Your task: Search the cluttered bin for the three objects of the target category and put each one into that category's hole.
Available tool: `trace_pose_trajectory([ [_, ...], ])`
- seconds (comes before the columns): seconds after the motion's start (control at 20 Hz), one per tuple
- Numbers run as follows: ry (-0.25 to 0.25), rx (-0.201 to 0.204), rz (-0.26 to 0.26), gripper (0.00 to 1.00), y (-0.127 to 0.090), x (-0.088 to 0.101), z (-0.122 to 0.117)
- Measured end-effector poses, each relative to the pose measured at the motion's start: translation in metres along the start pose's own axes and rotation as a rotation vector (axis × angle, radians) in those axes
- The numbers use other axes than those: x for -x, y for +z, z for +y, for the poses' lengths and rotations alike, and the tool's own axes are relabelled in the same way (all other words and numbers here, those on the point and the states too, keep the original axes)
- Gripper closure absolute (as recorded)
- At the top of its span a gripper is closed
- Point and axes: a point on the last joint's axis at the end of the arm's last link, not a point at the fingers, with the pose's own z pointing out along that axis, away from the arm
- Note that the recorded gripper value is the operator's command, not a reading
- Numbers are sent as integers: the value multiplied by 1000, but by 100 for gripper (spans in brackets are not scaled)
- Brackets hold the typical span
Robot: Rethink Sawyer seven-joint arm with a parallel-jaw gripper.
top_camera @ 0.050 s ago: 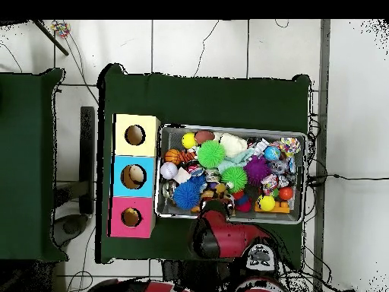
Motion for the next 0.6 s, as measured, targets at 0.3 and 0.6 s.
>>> trace_pose_trajectory([
  [0.3,30,-16,9,100,-52,17,-9],
  [0.6,77,-21,11,100,-114,44,-13],
])
